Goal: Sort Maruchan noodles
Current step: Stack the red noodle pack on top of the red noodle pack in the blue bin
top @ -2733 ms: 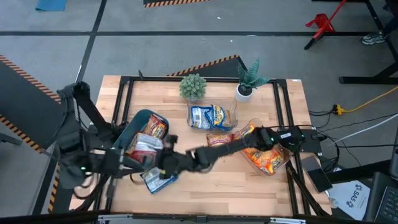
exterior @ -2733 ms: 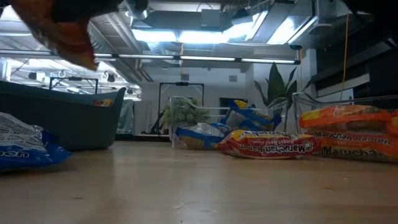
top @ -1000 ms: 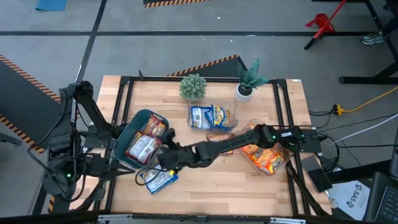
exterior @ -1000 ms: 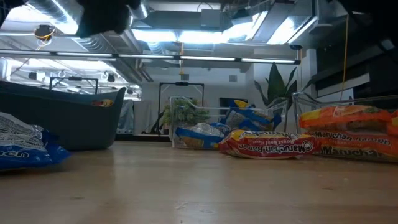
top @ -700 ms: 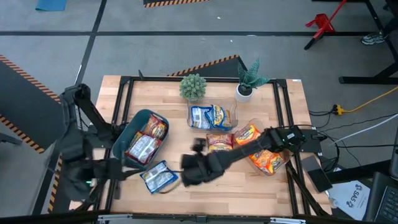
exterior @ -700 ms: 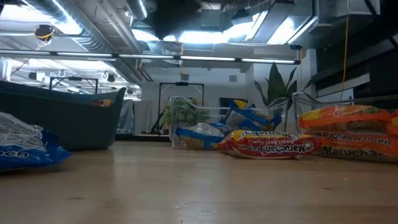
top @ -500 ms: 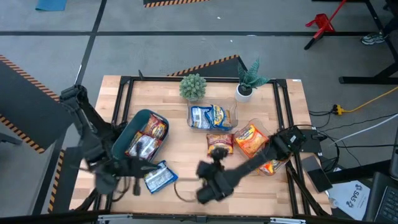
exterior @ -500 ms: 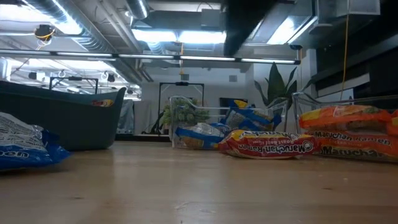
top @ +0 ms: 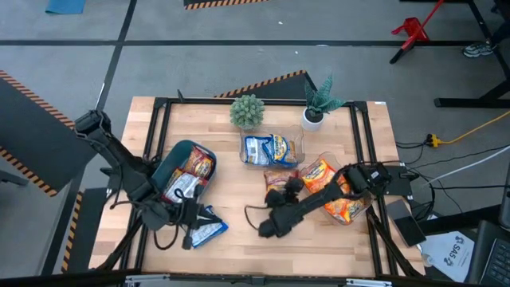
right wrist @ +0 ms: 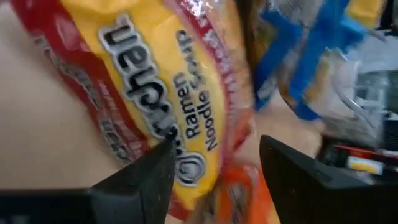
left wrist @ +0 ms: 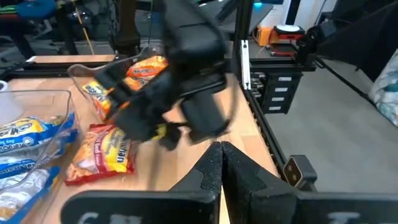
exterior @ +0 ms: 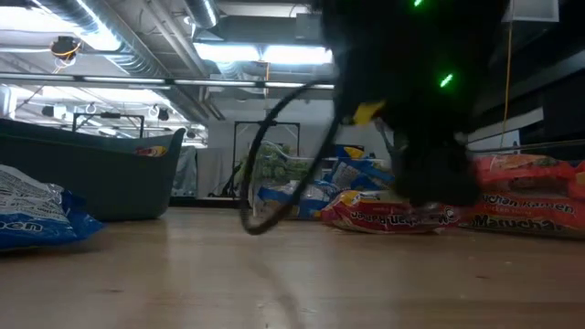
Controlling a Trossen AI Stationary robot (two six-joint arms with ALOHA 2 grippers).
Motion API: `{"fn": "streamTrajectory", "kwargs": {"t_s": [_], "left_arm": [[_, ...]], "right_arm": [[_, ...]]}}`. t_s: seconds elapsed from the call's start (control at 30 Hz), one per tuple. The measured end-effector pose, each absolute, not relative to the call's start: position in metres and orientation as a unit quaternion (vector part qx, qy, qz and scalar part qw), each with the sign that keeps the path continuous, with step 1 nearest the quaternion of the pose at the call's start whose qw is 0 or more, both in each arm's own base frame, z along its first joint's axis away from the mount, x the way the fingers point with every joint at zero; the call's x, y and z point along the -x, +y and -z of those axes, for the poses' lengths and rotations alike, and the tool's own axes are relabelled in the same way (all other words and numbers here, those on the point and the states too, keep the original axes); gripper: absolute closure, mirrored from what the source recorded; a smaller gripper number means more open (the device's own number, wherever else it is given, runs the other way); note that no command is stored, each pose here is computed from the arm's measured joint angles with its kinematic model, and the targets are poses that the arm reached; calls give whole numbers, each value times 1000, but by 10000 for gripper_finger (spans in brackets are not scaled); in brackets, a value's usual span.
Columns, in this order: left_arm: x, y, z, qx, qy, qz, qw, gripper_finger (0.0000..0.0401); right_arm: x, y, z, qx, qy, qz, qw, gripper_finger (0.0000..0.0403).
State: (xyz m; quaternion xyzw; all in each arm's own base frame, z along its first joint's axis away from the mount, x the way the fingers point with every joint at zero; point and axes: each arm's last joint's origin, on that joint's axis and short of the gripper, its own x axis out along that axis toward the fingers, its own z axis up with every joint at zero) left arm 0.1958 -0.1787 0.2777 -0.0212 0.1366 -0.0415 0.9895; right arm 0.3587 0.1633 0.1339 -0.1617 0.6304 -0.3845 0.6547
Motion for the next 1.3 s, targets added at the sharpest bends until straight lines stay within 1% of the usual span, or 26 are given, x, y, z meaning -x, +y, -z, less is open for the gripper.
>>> {"fn": "streamTrajectory", "kwargs": {"t_s": [0.1,0.17,0.27,0.5,0.6,0.73,0.9,1.0,1.1,1.17,1.3], "left_arm": [[-196,-179,-278,21,137,42,990,401],[-196,-179,-278,21,137,42,989,401],[-196,-179,-277,20,138,42,989,401],[-196,-179,-277,17,138,42,989,401],[-197,-179,-276,17,140,40,989,401],[-205,-179,-267,21,152,27,988,401],[-230,-183,-231,8,215,37,976,401],[-245,-184,-209,-3,239,26,971,401],[-260,-185,-196,4,223,19,975,401],[-269,-185,-189,4,211,17,977,401],[-289,-181,-170,17,206,43,977,401]], "right_arm": [[-361,153,-120,144,640,372,656,201],[-363,154,-118,136,659,342,656,212],[-373,160,-119,105,667,290,678,224],[-389,201,-150,81,630,212,742,237],[-398,208,-162,72,600,193,773,237],[-409,209,-165,47,570,179,801,237],[-416,215,-167,31,543,160,823,237],[-412,229,-189,29,515,151,843,237],[-398,243,-224,23,487,160,858,237],[-385,251,-237,29,489,177,854,237],[-360,260,-254,35,497,225,837,237]]}}
